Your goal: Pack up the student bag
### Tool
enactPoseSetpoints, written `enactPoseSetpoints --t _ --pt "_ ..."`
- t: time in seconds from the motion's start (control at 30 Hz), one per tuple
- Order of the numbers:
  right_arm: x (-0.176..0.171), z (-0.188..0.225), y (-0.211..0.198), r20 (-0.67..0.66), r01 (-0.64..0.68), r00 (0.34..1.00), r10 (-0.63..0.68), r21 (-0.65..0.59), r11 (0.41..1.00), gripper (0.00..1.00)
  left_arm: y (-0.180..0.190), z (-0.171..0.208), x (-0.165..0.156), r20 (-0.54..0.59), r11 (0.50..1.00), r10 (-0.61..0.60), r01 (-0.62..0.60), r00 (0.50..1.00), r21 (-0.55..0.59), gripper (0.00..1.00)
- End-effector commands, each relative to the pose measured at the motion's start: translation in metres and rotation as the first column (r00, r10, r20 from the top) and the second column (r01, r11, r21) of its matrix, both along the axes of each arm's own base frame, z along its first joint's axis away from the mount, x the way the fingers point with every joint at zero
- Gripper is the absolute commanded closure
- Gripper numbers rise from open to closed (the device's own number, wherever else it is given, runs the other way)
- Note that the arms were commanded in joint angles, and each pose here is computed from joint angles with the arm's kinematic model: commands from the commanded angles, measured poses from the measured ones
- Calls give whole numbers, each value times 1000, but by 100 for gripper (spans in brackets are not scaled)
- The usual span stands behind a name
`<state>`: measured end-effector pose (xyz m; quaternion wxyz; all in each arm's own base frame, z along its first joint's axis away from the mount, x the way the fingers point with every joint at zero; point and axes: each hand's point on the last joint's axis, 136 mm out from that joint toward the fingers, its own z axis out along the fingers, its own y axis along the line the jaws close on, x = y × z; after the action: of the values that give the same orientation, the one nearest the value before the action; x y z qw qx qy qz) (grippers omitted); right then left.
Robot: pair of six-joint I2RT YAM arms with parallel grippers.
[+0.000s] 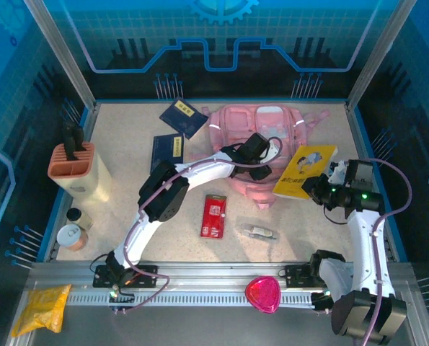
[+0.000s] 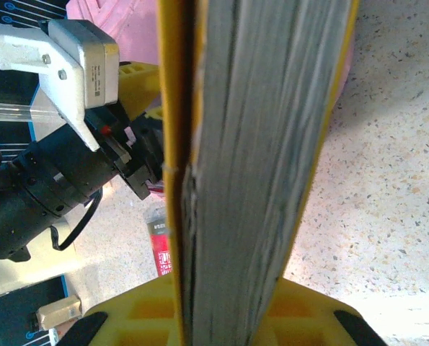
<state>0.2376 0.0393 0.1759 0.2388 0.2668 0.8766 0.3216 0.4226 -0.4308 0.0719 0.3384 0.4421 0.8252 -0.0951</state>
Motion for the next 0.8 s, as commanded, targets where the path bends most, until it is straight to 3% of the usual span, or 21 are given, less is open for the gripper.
enactPoseSetpoints --t 0.0,0.1,0.17,0.5,0.77 --pt "6 11 0 61 -7 998 6 13 1000 100 2 5 2 -1 999 9 -9 1000 36 66" --pt "5 12 -2 62 1 998 -1 2 1000 100 0 25 2 22 1000 14 -14 1000 6 87" --pt "6 13 -3 63 3 998 -3 -1 1000 100 1 43 5 53 999 29 -28 998 -18 96" --pt "-4 23 -11 54 25 998 -21 -81 996 100 7 148 23 187 979 138 -106 973 -173 100" --pt "0 18 6 63 -31 998 30 26 999 100 7 205 32 243 956 177 -108 954 -272 100"
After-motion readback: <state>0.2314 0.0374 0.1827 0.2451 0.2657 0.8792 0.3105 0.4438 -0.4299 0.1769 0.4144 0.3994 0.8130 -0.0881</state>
